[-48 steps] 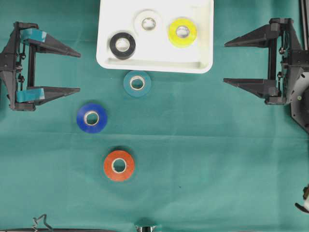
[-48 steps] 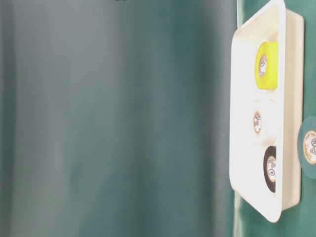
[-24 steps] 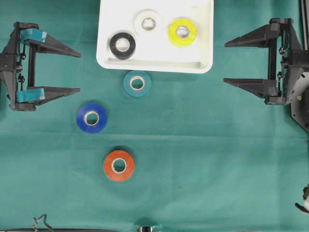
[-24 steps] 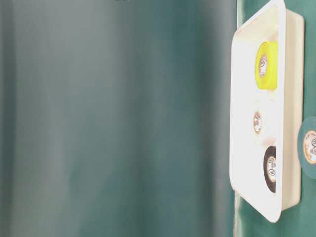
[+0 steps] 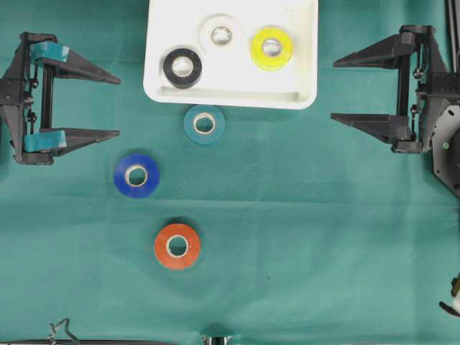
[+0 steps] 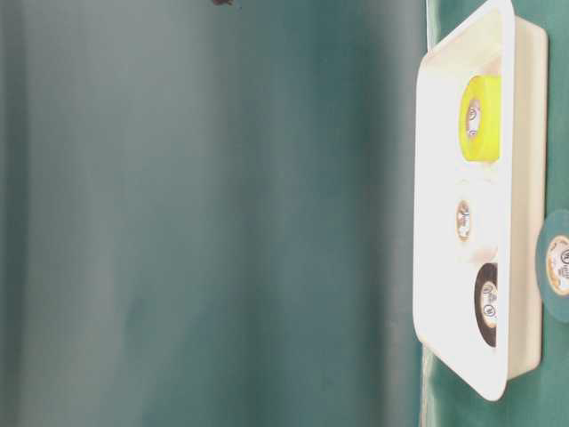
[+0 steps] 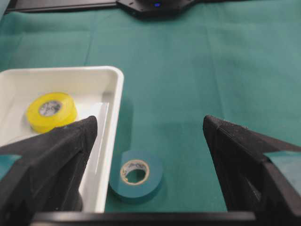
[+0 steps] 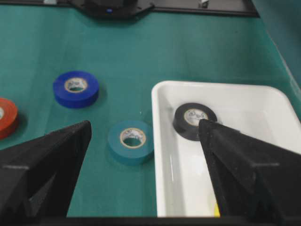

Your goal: Pick up the tape from a random location and place it into the white case.

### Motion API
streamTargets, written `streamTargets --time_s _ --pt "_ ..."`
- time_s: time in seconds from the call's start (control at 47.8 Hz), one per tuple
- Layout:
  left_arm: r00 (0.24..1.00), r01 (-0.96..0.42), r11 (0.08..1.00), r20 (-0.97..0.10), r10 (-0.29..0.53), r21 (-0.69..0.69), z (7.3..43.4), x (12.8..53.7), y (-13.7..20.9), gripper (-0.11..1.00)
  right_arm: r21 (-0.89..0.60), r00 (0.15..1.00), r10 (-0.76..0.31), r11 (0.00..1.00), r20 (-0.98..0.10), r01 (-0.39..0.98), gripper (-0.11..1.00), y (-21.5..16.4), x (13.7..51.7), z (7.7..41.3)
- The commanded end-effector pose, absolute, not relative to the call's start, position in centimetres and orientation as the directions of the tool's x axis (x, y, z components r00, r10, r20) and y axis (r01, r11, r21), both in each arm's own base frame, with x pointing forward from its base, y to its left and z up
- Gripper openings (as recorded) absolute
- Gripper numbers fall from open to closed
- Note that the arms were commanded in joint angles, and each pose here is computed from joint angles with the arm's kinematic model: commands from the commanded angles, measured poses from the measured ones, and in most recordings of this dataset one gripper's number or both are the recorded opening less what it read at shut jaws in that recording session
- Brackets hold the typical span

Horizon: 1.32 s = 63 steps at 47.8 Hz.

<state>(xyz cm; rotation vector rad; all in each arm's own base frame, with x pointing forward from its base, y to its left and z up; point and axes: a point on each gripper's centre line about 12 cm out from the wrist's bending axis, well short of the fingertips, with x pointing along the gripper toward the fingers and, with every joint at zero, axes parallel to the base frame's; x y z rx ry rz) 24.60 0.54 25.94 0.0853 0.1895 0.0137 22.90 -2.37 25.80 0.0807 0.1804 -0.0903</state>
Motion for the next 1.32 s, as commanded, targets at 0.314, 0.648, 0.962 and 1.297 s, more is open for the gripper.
streamTargets --time_s 0.314,0.648,0.962,1.297 --pt "0.990 -0.009 0.996 -0.141 0.021 0.084 27.33 24.98 0.51 0.96 0.067 0.987 -0.078 0.994 -0.140 0.088 0.87 -2.44 23.73 26.96" --pt "0.989 -0.009 0.996 -0.144 0.021 0.084 27.25 24.96 0.51 0.96 0.067 0.987 -0.078 0.994 -0.140 0.088 0.87 -2.44 23.73 26.96" --pt "0.989 -0.007 0.996 -0.144 0.019 0.084 27.25 24.96 0.47 0.96 0.067 0.987 -0.078 0.994 -0.141 0.088 0.87 -2.45 23.75 26.92" --pt "0.989 -0.009 0.996 -0.144 0.021 0.084 27.25 24.96 0.51 0.96 0.068 0.986 -0.077 0.994 -0.150 0.088 0.87 -2.47 23.99 26.66"
